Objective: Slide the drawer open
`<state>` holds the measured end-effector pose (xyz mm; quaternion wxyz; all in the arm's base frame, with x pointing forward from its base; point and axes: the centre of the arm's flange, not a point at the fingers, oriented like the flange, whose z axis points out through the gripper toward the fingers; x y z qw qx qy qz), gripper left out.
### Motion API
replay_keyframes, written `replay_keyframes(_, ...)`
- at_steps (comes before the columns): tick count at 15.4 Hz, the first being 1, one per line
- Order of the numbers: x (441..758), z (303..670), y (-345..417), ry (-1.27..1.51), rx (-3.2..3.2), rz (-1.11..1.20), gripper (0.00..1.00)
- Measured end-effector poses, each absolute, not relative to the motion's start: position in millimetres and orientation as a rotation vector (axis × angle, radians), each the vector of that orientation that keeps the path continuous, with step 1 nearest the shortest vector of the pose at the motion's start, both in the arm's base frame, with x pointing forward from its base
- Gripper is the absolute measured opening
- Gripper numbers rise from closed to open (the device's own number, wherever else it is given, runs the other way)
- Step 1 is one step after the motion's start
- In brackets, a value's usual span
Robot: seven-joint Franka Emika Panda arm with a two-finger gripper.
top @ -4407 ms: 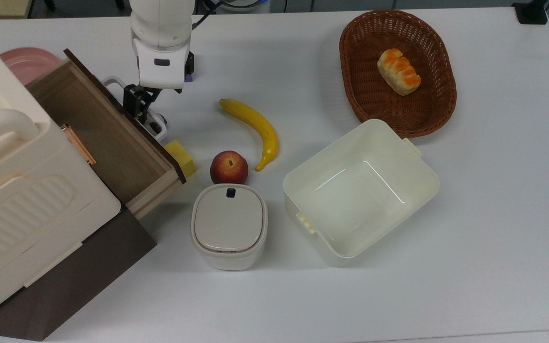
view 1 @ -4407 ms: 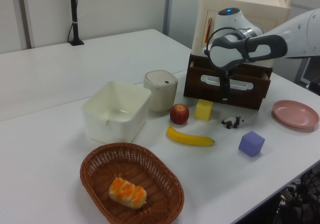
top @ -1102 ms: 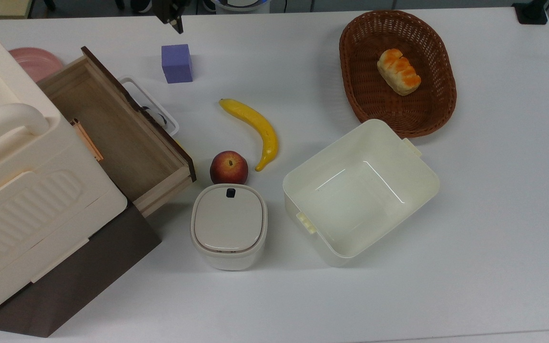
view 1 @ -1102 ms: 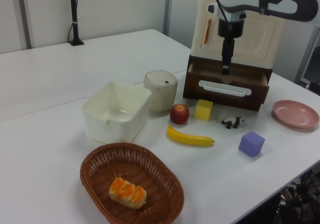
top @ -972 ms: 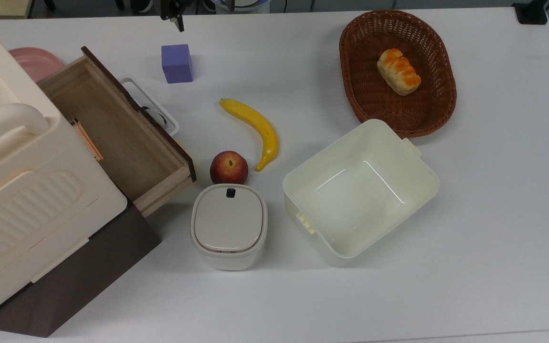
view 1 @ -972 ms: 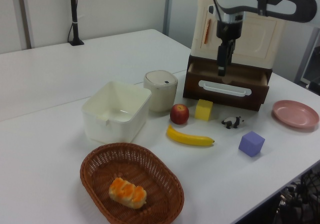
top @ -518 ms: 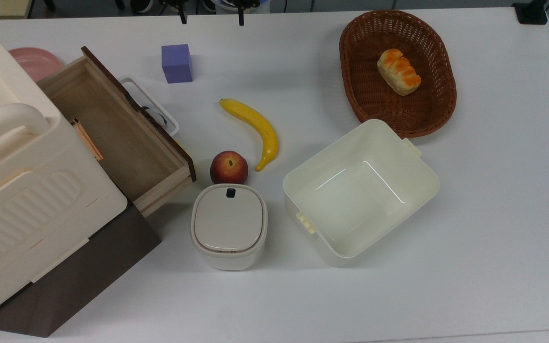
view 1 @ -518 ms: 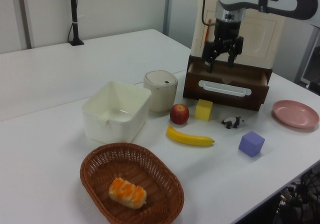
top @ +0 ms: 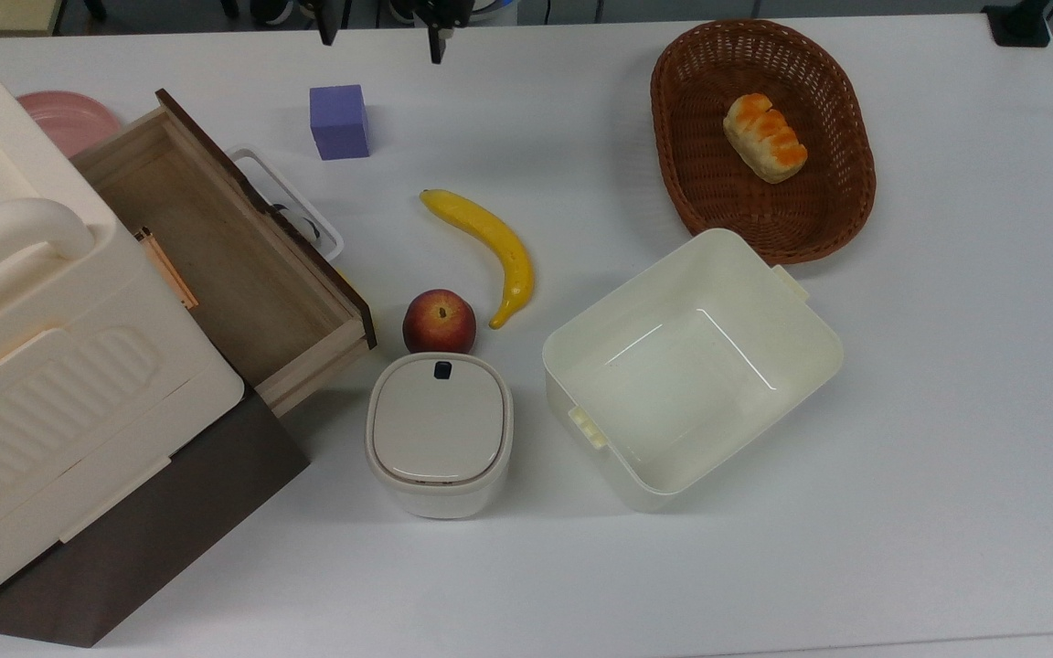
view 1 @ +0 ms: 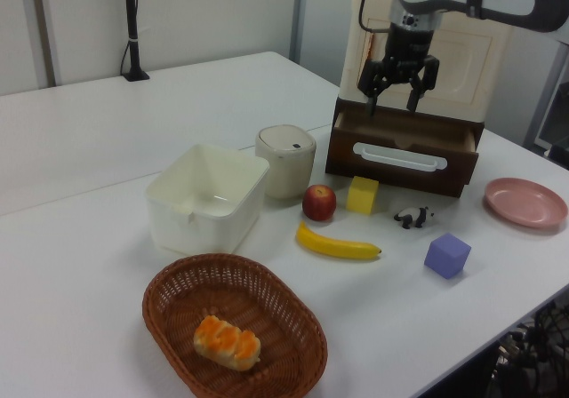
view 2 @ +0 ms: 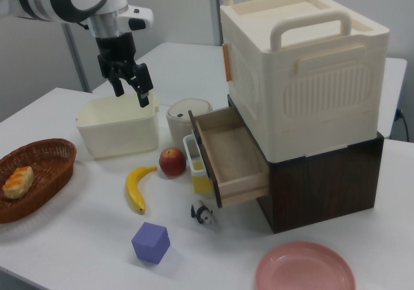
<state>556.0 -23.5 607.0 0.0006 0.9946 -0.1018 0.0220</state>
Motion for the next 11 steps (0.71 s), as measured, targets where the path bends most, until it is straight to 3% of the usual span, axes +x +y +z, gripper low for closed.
replay_keyframes(11,554.6,608.9,-20.9,-0.312,3.127,0.074,1.00)
